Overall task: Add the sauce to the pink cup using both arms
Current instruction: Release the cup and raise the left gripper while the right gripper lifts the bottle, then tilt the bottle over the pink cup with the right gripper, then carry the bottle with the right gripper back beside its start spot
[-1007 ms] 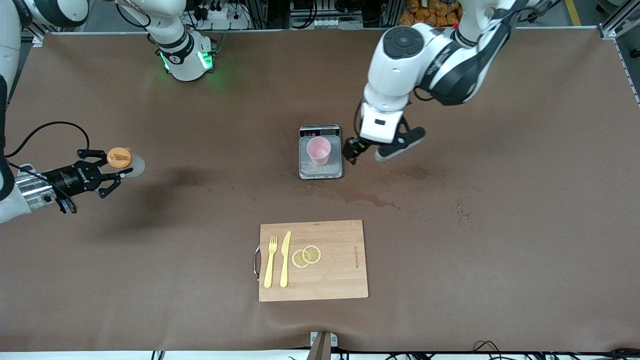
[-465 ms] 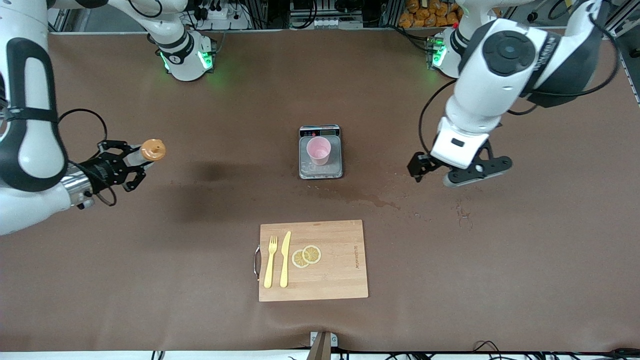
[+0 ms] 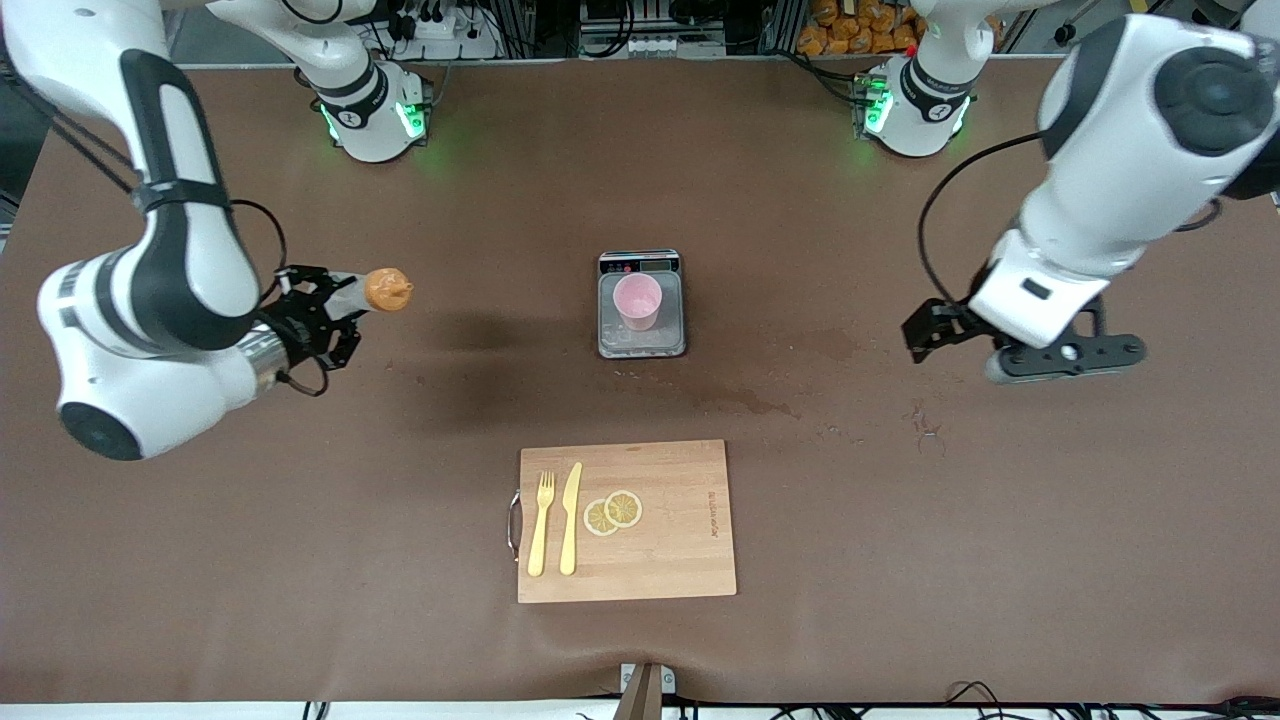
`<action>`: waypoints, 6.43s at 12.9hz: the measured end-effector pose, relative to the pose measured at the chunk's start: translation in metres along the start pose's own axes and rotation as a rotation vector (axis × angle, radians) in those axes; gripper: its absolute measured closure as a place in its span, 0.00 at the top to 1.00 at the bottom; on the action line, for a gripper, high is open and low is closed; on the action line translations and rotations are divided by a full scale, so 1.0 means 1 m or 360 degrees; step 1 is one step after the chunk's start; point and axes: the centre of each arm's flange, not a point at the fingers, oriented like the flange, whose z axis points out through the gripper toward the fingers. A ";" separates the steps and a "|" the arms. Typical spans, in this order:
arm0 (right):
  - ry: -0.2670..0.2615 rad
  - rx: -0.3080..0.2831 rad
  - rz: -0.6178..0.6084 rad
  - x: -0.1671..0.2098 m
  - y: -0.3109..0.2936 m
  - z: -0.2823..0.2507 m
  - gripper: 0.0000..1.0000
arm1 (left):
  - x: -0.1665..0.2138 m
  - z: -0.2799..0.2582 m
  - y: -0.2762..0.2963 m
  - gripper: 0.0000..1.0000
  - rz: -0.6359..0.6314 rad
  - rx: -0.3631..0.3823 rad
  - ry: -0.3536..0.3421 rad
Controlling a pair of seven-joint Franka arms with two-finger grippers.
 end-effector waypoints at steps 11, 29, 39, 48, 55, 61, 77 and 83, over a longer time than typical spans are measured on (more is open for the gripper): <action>0.0455 0.0096 0.0476 -0.131 -0.032 0.072 0.41 | -0.020 -0.059 -0.121 1.00 0.0051 0.0048 -0.0082; 0.0895 0.0174 0.0806 -0.233 -0.048 0.165 0.42 | -0.031 -0.071 -0.117 1.00 0.0057 0.0053 -0.0107; 0.1013 0.0241 0.0878 -0.260 -0.072 0.202 0.42 | -0.033 -0.071 -0.117 1.00 0.0059 0.0055 -0.0121; 0.1046 0.0251 0.0893 -0.258 -0.074 0.203 0.37 | -0.037 -0.077 -0.113 1.00 0.0071 0.0054 -0.0106; 0.0986 0.0157 0.0656 -0.233 -0.058 0.147 0.37 | -0.037 -0.077 -0.113 1.00 0.0071 0.0054 -0.0107; 0.0746 0.0091 0.0493 -0.186 -0.042 0.082 0.37 | -0.037 -0.077 -0.112 1.00 0.0073 0.0054 -0.0107; 0.0038 -0.0031 -0.0147 0.016 0.033 -0.046 0.36 | -0.038 -0.072 -0.108 1.00 0.0084 0.0055 -0.0125; -0.0090 -0.0042 -0.0377 0.074 0.045 -0.053 0.37 | -0.038 -0.070 -0.108 1.00 0.0084 0.0056 -0.0131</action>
